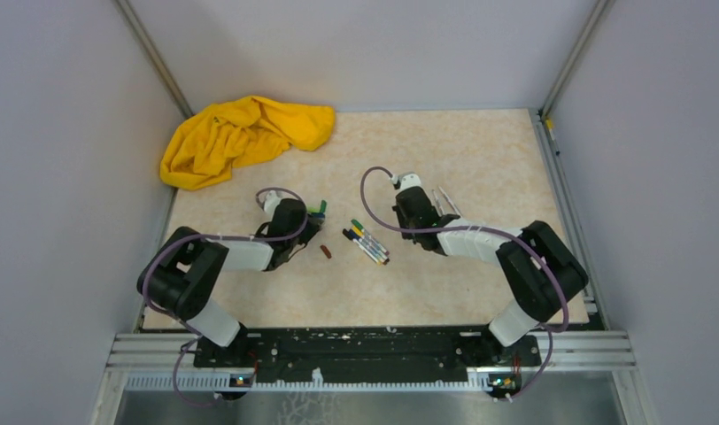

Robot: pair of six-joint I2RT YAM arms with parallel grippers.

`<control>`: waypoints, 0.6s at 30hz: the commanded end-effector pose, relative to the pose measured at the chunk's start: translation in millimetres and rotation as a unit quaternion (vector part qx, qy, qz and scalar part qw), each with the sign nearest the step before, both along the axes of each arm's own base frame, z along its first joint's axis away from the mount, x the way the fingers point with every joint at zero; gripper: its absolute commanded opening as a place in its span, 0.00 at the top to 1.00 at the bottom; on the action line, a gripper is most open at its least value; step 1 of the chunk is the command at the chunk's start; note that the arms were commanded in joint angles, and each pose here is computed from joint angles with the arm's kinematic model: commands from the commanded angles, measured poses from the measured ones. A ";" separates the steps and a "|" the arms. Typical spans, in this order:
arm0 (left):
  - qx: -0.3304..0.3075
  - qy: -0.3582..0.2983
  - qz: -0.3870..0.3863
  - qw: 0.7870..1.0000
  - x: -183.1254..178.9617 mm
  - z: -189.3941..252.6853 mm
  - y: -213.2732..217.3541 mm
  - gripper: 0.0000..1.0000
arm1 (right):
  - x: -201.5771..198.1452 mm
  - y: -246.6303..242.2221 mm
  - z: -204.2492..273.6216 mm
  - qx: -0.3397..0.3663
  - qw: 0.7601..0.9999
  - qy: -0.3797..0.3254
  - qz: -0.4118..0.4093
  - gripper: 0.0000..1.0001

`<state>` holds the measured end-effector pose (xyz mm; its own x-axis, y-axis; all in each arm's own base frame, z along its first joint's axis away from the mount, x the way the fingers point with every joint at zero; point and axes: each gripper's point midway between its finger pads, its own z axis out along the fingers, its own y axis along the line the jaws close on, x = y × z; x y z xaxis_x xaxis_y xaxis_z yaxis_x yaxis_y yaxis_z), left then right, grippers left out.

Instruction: Open the pen caps

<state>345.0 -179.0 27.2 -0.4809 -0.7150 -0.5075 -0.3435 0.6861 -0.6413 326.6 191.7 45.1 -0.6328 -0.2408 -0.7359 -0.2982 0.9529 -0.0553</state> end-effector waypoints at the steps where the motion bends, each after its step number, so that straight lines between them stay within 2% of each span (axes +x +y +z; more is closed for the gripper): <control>1: 0.001 0.046 -0.011 0.999 -14.5 -30.1 4.4 0.75 | 23.3 9.5 12.9 0.013 0.999 -0.030 0.000 1.00; 7: -0.020 0.042 -0.020 0.999 -22.4 -27.3 1.6 0.72 | 23.8 3.1 1.2 0.008 1.000 -0.024 -0.010 0.92; 12: -0.030 0.030 -0.017 0.999 -28.7 -19.0 5.7 0.60 | 23.3 -2.6 -7.2 -0.004 1.000 -0.017 -0.017 0.81; 18: -0.037 0.021 -0.015 0.999 -32.2 -12.8 7.7 0.58 | 25.3 -5.3 -7.9 -0.009 1.000 -0.019 -0.020 0.70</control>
